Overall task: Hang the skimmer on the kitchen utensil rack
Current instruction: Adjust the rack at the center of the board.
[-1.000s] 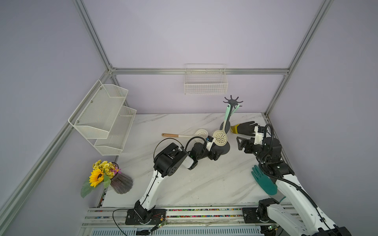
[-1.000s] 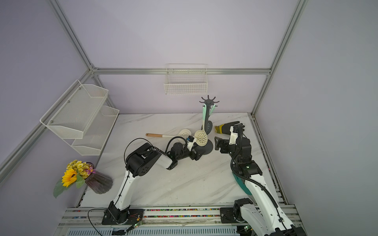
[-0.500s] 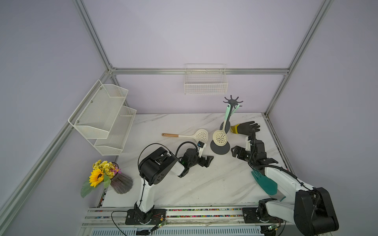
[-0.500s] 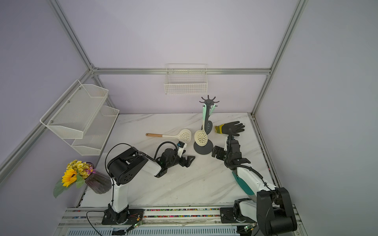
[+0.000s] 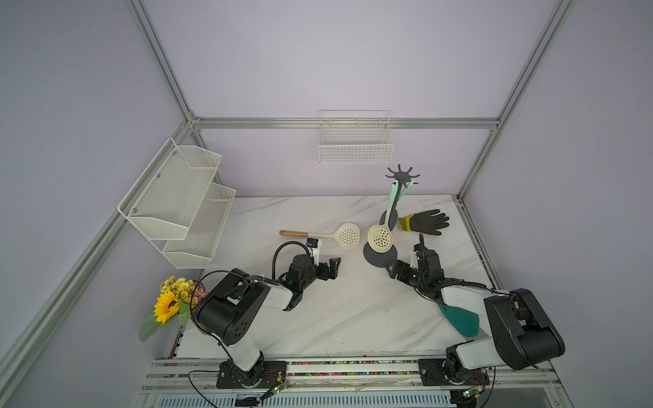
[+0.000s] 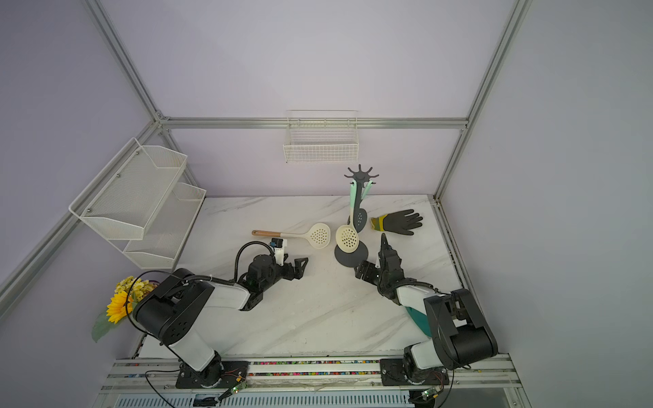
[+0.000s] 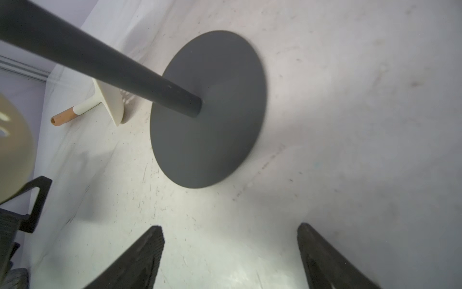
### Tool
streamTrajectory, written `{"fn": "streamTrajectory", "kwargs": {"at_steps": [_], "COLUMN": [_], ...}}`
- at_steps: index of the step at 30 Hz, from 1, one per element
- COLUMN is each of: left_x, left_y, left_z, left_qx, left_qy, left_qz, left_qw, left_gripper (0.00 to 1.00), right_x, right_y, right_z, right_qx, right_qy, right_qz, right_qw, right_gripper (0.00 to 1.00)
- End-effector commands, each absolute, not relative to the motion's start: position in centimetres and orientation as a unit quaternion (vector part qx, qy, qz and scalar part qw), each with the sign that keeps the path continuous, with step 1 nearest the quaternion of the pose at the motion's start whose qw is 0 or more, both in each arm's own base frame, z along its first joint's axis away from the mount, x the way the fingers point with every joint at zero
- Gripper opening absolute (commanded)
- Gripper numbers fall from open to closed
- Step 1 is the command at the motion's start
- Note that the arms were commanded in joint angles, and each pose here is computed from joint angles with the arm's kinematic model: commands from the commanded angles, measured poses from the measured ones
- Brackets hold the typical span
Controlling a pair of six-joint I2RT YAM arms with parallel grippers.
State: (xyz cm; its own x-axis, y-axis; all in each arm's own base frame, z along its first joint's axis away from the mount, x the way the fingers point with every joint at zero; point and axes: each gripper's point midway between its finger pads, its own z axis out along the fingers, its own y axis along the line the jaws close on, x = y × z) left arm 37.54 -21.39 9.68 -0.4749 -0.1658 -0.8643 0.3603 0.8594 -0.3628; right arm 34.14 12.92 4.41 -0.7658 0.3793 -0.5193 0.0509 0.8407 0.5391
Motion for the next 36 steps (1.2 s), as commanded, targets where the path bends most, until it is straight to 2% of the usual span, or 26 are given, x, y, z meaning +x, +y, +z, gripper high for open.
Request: {"fn": "streamTrajectory", "kwargs": {"at_steps": [1, 4, 11, 24, 36], "left_x": [38.4, 38.6, 38.4, 37.8, 37.5], "left_y": [-20.1, -18.8, -16.1, -14.9, -14.6], "left_z": [12.2, 13.2, 14.4, 16.2, 16.2], "left_qx": [0.029, 0.019, -0.005, -0.012, -0.006], "left_qy": [0.815, 0.817, 0.819, 0.809, 0.813], "left_qz": [-0.253, -0.230, -0.177, -0.173, -0.166], "left_qw": [0.520, 0.529, 0.546, 0.562, 0.558], "left_gripper": [1.00, 1.00, 1.00, 1.00, 1.00], "right_x": [35.2, 35.7, 35.5, 37.7, 40.2], "right_y": [14.9, 15.3, 14.3, 13.7, 10.7], "right_z": [3.9, 4.0, 2.4, 1.2, 0.7], "right_qx": [0.093, 0.123, 0.161, 0.182, 0.221], "right_qy": [0.901, 0.882, 0.885, 0.884, 0.873], "right_qz": [0.256, 0.287, 0.270, 0.246, 0.238], "right_qw": [0.337, 0.353, 0.343, 0.354, 0.364], "right_gripper": [0.85, 0.85, 0.83, 0.83, 0.83]}}
